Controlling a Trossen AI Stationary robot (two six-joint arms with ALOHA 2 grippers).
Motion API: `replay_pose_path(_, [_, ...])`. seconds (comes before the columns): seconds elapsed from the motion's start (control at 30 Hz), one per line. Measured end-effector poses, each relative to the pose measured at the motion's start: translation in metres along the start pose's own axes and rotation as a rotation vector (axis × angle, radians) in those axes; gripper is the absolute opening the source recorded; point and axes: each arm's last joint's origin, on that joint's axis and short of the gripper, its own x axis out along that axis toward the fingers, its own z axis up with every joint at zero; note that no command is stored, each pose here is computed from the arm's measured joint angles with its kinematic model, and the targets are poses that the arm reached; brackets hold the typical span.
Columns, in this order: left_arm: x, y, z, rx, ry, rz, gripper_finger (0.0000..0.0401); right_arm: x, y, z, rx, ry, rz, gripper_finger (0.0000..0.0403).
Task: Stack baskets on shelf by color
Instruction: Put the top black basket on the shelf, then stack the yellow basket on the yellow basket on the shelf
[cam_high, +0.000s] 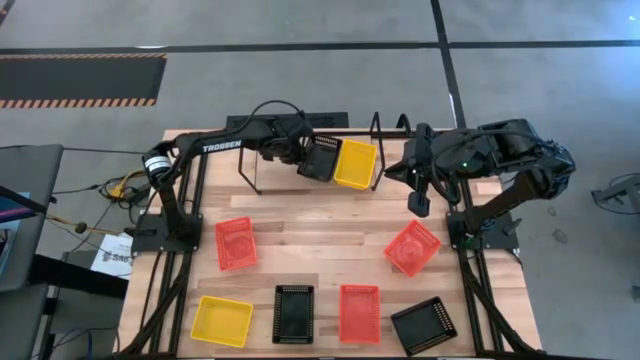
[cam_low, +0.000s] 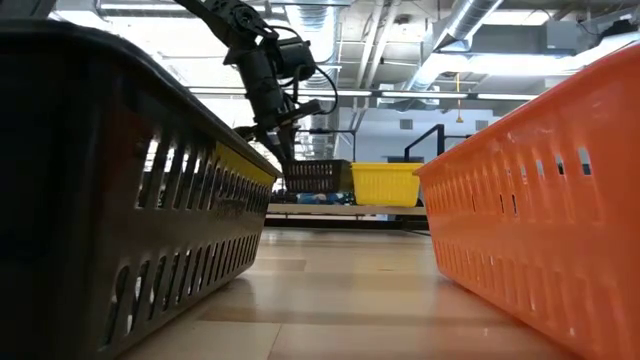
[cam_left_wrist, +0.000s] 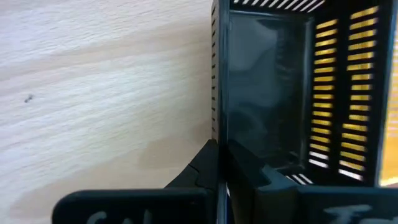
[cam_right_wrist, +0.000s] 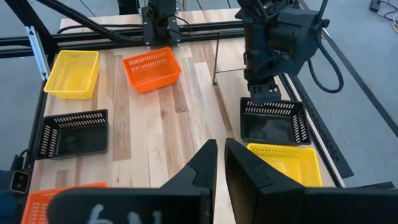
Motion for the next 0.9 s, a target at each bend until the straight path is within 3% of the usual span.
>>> replay_pose_path(0.53, [-0.006,0.0,0.003,0.145,0.02,-0.003,0.0096,0.0,0.0,0.0,0.0,0.0,0.0,0.0054])
replay_pose_path(0.7, [-0.033,-0.008,0.016,0.222,0.06,-0.053,0.0112,0.0,0.0,0.0,0.0,0.0,0.0,0.0054])
replay_pose_path(0.9, [-0.095,-0.027,0.019,0.398,0.096,-0.043,0.0117,0.0,0.0,0.0,0.0,0.0,-0.001,0.0054])
